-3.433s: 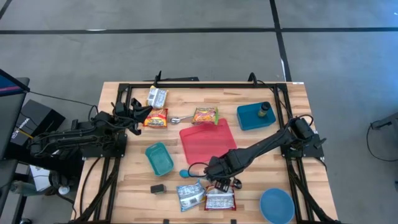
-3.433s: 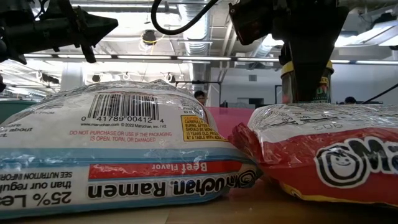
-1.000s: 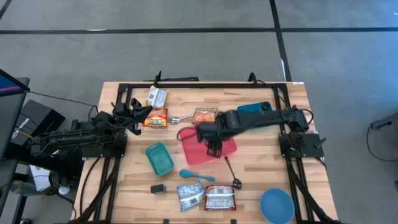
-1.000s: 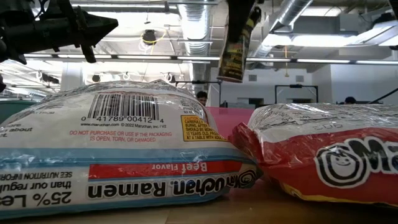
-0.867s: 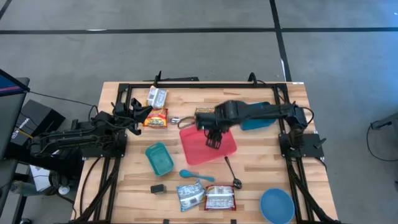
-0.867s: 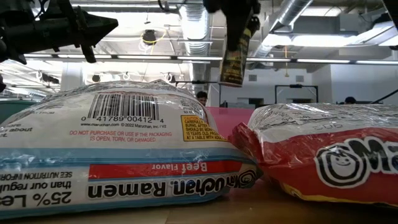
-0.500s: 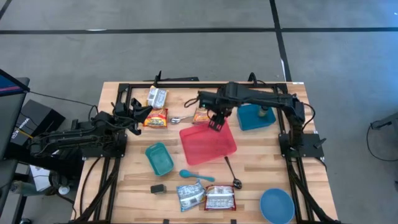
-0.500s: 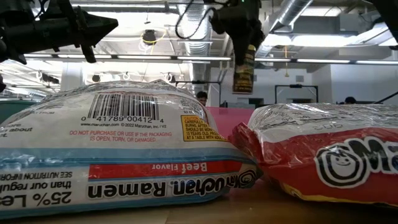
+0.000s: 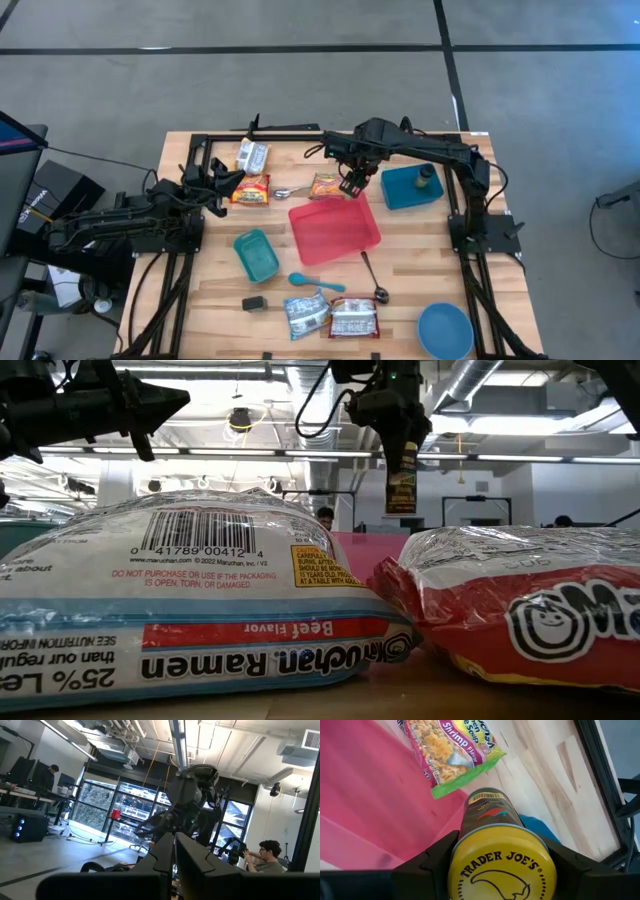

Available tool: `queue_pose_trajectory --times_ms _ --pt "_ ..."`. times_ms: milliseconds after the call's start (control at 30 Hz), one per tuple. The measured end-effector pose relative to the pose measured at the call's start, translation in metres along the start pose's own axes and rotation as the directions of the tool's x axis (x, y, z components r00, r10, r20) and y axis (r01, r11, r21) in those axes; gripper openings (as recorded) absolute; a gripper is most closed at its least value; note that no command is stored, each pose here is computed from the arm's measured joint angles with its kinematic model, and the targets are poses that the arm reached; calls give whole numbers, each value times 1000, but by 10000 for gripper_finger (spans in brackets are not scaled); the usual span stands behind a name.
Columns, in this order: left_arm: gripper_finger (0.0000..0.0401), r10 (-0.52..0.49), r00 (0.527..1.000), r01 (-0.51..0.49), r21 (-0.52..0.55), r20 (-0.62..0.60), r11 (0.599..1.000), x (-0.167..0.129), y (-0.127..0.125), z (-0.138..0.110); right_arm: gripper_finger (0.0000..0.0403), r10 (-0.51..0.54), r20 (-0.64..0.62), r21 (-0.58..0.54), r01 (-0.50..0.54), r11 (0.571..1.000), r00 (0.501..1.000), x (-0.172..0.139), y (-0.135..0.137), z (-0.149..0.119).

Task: Pick & Place Food Item
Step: Put the yellow seasoning bottle into the blue bin

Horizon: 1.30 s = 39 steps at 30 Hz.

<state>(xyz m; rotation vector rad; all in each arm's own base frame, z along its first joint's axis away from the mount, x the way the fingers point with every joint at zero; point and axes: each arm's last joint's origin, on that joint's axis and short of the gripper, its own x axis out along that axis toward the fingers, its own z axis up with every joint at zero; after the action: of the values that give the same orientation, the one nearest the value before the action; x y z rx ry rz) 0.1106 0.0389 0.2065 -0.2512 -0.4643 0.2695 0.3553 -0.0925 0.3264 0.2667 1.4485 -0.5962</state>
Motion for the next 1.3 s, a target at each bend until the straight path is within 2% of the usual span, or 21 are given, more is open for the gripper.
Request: queue_pose_trajectory --times_ms 300,467,633,733,1300 --pt "12 0 1000 0 0 -1 1000 0 0 0 214 -10 24 -20 10 1000 1000 1 9 -1" --pt "12 0 1000 0 0 0 1000 0 0 0 214 -9 8 -74 10 997 1000 12 18 -5" --pt "12 0 1000 0 0 0 1000 0 0 0 214 5 55 -46 -2 999 998 6 11 -3" --pt "12 0 1000 0 0 0 1000 0 0 0 214 26 132 -25 -23 999 991 4 9 4" --pt "12 0 1000 0 0 -1 1000 0 0 0 214 96 241 -40 -89 995 966 11 -8 27"
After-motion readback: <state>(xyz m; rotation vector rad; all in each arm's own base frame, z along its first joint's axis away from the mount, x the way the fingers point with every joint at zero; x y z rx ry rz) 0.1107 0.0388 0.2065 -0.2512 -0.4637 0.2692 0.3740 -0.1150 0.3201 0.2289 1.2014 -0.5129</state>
